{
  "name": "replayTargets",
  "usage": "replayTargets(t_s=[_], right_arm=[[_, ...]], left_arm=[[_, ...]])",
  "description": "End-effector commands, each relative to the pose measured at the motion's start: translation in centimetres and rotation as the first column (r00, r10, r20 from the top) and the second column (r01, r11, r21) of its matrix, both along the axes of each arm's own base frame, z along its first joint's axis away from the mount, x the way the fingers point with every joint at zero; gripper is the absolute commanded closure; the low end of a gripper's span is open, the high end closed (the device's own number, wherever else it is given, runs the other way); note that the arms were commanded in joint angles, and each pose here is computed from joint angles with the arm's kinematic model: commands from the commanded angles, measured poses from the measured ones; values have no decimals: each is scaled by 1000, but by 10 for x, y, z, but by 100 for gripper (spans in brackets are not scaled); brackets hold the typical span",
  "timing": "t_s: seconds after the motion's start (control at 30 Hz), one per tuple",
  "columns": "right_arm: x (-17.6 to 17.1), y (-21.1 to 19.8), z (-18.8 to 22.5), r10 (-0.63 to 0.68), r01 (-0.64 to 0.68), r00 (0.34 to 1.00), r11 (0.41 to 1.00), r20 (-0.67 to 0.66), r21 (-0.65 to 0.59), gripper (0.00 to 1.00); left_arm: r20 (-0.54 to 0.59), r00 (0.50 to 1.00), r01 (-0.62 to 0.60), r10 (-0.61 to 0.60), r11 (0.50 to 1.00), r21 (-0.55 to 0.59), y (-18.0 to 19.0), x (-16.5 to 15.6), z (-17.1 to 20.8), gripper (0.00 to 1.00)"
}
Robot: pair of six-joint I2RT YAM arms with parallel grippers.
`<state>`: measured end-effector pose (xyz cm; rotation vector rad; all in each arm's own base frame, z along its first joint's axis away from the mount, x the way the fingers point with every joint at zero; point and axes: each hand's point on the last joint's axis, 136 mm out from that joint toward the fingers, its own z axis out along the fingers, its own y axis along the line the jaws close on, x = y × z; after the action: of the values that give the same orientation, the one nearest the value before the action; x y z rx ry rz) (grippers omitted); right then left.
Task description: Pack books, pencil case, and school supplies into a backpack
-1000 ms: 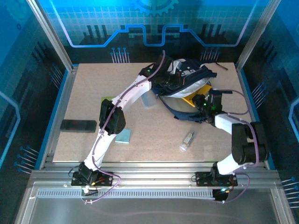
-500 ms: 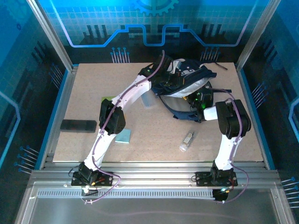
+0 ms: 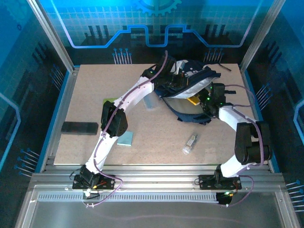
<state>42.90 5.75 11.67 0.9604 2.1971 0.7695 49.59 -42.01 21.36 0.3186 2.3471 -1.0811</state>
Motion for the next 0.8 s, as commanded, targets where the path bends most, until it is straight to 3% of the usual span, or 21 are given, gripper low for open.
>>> replayTargets(t_s=[0.0, 0.3, 0.5, 0.63, 0.77], right_arm=[[-33, -11, -2, 74, -79, 989, 996, -129, -33, 10], [-72, -38, 25, 130, -141, 982, 987, -134, -73, 12], [-102, -57, 74, 150, -172, 983, 953, -108, -250, 12], [-114, -63, 107, 151, -159, 987, 933, -51, -323, 12], [-110, -49, 132, 201, -177, 978, 937, 52, -302, 12]], left_arm=[[116, 993, -21, 33, 994, -103, 3, 5, 65, 100], [99, 995, -22, 32, 995, -97, 2, 4, 56, 100], [46, 999, -6, 9, 998, -67, -5, -4, 23, 100], [15, 1000, 15, -14, 999, -44, -14, -18, 1, 100], [-19, 999, 33, -34, 999, -41, -23, -35, -14, 100]])
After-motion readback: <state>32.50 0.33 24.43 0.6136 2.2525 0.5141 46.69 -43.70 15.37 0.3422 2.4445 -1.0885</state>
